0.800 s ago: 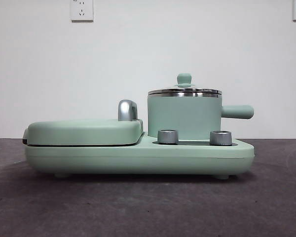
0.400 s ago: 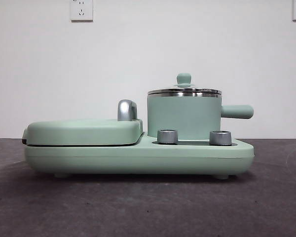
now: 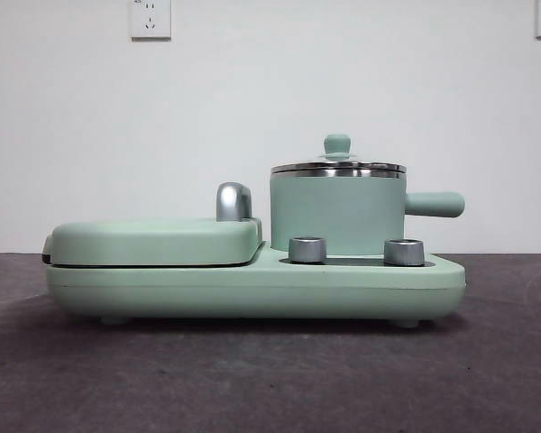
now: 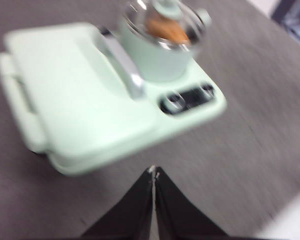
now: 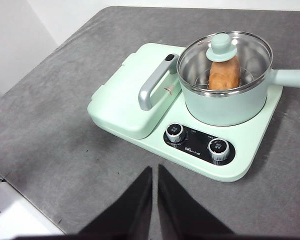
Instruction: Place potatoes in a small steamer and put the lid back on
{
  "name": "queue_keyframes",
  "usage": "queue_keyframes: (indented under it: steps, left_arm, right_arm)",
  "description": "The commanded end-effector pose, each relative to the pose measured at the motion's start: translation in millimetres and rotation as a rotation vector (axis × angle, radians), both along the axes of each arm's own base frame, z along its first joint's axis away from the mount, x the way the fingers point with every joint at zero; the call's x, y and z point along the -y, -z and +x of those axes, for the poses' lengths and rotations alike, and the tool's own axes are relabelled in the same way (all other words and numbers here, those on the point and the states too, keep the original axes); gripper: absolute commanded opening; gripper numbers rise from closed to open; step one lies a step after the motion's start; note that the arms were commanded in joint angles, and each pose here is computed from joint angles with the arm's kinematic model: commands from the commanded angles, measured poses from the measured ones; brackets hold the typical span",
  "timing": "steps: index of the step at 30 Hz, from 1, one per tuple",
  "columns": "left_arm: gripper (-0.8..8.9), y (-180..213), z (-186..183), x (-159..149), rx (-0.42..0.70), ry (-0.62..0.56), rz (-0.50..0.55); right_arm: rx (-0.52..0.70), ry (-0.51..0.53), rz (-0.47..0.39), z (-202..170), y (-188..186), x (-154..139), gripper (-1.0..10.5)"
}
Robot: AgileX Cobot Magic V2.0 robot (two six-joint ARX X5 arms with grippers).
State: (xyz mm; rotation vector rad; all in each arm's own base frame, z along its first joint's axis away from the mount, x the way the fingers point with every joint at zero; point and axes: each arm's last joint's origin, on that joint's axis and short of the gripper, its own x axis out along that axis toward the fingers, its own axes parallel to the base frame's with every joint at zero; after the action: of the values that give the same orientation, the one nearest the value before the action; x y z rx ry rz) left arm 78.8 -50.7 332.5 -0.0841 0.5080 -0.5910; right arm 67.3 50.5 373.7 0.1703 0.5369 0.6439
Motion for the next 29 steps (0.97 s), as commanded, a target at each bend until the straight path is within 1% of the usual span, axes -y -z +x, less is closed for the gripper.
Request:
queue_keyframes:
  steps: [1,4,6,10,15,18,21,29]
  left_arm:
    - [0.05,11.8,3.6,-10.9,0.143,-0.085,0.023]
    - [0.05,41.7,6.9,-26.3,0.269,-0.250,0.020]
    - [0.05,66.6,8.9,-34.8,0.321,-0.351,0.014]
    - [0.05,111.3,11.5,-44.3,0.359,-0.460,0.022]
    - [0.06,154.9,14.0,-48.0,0.354,-0.501,0.031]
    - [0.05,170.5,15.2,-49.1,0.345,-0.536,0.045]
    - [0.05,183.1,16.8,-49.3,0.314,-0.541,0.055]
    - [0.05,182.9,16.8,-49.8,0.319,-0.552,0.070]
  right_arm:
    - [0.016,-0.006,0.003,0.5,-3.1,-0.9,0.2]
    - [0.015,-0.006,0.003,0.6,-3.0,-1.0,0.2]
    - [0.015,-0.006,0.003,0.6,-3.0,-1.0,0.2]
    - [0.016,-0.005,0.003,0.5,-3.1,-0.9,0.2]
    - [0.015,-0.006,0.003,0.6,-3.0,-1.0,0.2]
    - [0.016,-0.005,0.003,0.5,-3.1,-0.9,0.2]
    - [0.015,-0.006,0.003,0.6,-3.0,-1.0,0.2]
    - [0.016,-0.006,0.004,0.5,-3.2,-0.9,0.2]
